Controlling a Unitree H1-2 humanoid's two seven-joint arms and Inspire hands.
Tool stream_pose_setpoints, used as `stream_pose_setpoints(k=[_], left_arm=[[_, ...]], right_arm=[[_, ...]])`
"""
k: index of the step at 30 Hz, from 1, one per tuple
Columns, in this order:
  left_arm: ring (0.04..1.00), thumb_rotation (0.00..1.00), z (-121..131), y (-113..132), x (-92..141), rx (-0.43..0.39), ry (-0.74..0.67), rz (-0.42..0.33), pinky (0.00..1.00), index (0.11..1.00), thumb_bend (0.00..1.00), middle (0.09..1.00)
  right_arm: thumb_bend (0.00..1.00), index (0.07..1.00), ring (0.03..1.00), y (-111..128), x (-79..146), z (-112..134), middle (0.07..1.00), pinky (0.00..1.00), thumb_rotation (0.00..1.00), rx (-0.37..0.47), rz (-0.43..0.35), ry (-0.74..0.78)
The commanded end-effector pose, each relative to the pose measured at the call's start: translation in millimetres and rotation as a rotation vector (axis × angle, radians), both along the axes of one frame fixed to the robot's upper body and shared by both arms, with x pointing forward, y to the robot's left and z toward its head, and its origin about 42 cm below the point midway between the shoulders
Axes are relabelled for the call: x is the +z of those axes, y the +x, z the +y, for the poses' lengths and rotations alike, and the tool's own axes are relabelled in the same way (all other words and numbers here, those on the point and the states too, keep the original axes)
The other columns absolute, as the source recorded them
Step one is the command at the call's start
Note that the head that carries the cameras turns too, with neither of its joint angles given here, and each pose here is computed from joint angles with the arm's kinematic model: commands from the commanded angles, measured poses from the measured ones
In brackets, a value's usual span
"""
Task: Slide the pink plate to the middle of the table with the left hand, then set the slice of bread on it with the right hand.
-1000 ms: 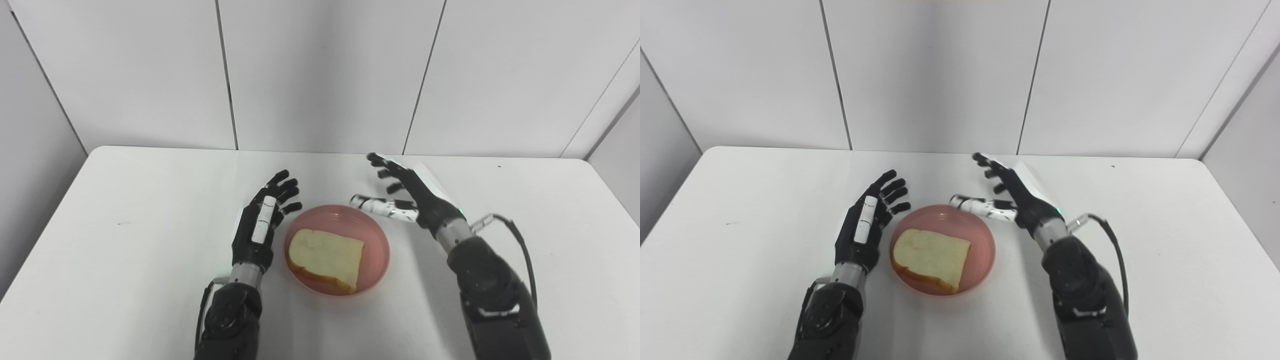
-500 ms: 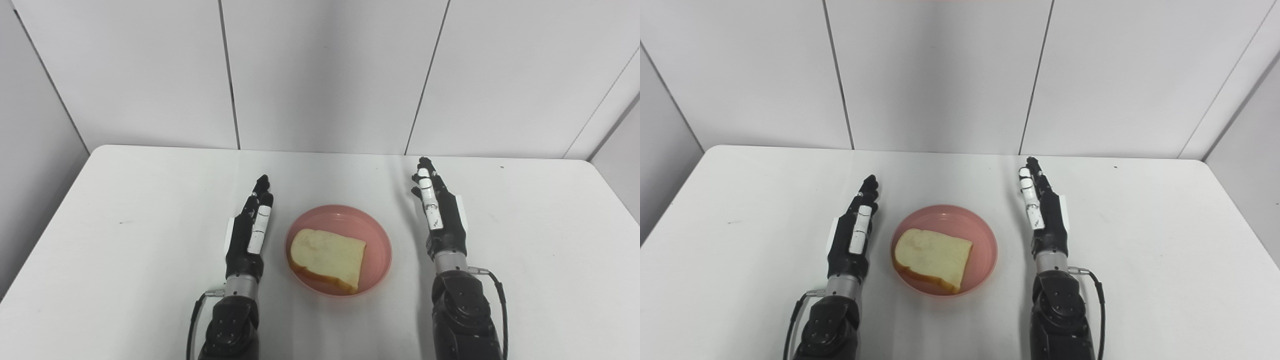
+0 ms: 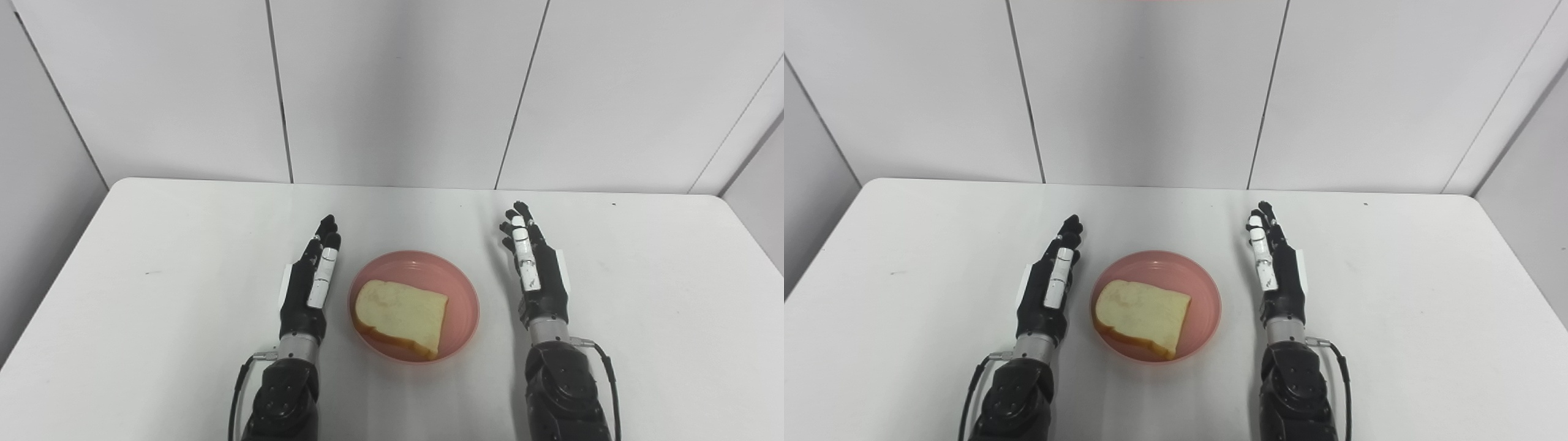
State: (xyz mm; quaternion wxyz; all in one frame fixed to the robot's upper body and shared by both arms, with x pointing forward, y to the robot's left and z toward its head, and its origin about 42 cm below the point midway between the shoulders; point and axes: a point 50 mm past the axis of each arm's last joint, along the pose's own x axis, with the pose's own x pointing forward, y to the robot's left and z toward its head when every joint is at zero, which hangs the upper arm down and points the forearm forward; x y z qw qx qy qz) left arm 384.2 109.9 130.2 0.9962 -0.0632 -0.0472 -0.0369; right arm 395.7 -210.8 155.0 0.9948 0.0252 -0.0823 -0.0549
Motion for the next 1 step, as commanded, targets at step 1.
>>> stream_pose_setpoints(k=[1], left_arm=[[0.986,0.86,-3.4,6.5,19.2,-0.006,-0.011,-0.063,1.0,0.886,0.83,0.947]], right_arm=[[0.66,0.891,0.881,5.7,19.3,0.8,0.892,0.9,0.82,-0.004,-0.07,-0.014]])
